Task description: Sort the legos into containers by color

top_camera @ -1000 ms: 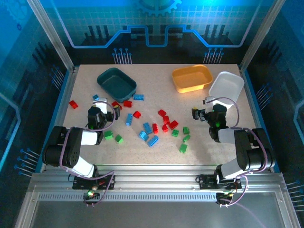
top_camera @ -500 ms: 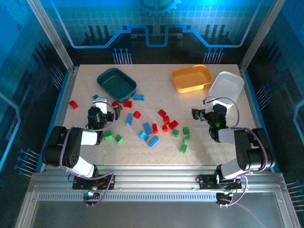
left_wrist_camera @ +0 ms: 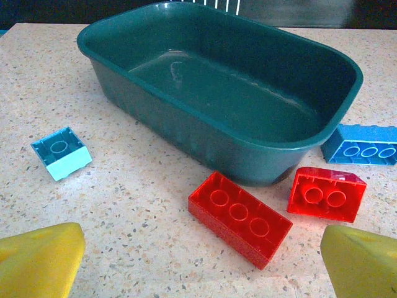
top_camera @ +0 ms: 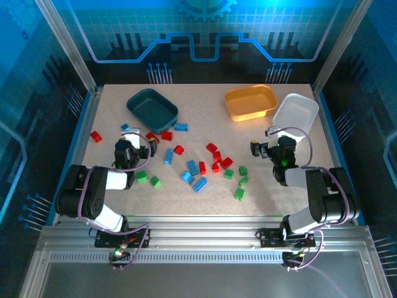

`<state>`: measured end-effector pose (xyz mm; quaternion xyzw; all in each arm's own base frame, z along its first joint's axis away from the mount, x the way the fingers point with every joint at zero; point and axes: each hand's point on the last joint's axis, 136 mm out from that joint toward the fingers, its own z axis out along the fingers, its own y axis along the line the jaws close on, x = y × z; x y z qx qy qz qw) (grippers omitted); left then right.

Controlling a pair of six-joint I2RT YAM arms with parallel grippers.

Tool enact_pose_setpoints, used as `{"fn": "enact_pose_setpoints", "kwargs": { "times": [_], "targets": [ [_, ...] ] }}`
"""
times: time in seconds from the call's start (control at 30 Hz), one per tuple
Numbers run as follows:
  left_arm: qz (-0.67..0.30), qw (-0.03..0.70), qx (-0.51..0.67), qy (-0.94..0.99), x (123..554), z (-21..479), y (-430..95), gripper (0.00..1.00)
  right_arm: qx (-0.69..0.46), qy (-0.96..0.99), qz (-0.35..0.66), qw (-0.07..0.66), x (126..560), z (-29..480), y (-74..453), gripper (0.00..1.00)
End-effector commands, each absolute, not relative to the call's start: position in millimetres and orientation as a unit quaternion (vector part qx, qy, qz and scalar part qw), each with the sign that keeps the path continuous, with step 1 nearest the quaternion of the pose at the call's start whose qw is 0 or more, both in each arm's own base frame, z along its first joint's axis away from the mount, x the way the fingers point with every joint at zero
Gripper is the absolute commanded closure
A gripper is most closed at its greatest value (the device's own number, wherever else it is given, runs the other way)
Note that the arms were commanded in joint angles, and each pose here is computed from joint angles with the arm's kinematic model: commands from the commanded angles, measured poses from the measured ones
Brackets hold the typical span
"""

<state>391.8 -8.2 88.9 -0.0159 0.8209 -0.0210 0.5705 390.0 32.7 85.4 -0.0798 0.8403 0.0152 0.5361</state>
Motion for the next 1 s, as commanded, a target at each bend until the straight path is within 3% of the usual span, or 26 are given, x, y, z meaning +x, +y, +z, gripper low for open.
{"fn": "enact_pose_setpoints", "kwargs": {
  "times": [0.0,0.1,0.27,0.33,0.4,0.53,0.57,0.63,0.67,0.73,0.87,0.97],
  "targets": [
    [-0.011,0.591,-0.027,0.806,396.9,106.7,-4.3,0.01,-0.077,0.833,0.025,0.547,398.0,93.4,34.2,0.0],
    [0.004,0.584,-0.043,0.81,389.9,140.6,0.4,0.01,-0.067,0.843,-0.008,0.534,400.9,109.3,31.9,0.0],
    [-0.032,0.61,-0.153,0.776,374.2,245.0,12.6,0.01,-0.007,0.845,-0.033,0.534,416.5,200.7,21.2,0.0],
    [-0.064,0.606,-0.213,0.764,366.4,277.9,16.9,0.01,0.087,0.853,-0.014,0.515,415.4,237.0,6.9,0.0],
    [-0.114,0.588,-0.248,0.762,359.0,301.6,10.7,0.01,0.127,0.877,0.056,0.46,417.1,240.8,6.3,0.0],
    [-0.15,0.56,-0.366,0.727,352.6,293.1,31.3,0.01,0.201,0.882,0.18,0.386,441.0,221.6,-13.0,0.01],
    [-0.201,0.563,-0.34,0.726,363.2,296.4,22.2,0.01,0.214,0.879,0.198,0.378,446.9,218.2,-20.6,0.09],
    [-0.238,0.548,-0.329,0.731,379.3,298.4,14.9,0.18,0.248,0.874,0.185,0.374,454.0,210.6,-39.7,0.14],
    [-0.238,0.529,-0.335,0.743,388.5,295.1,13.3,0.22,0.259,0.877,0.176,0.364,457.5,205.5,-47.5,0.15],
    [-0.241,0.48,-0.33,0.777,411.0,286.1,5.1,0.23,0.268,0.889,0.164,0.333,466.2,193.8,-55.2,0.15],
    [-0.281,0.353,-0.29,0.844,462.6,255.1,-34.0,0.39,0.284,0.903,0.157,0.283,488.3,160.5,-60.3,0.28],
    [-0.27,0.296,-0.263,0.877,492.9,228.5,-60.6,0.42,0.281,0.903,0.175,0.273,504.6,146.6,-54.1,0.25]
  ]
}}
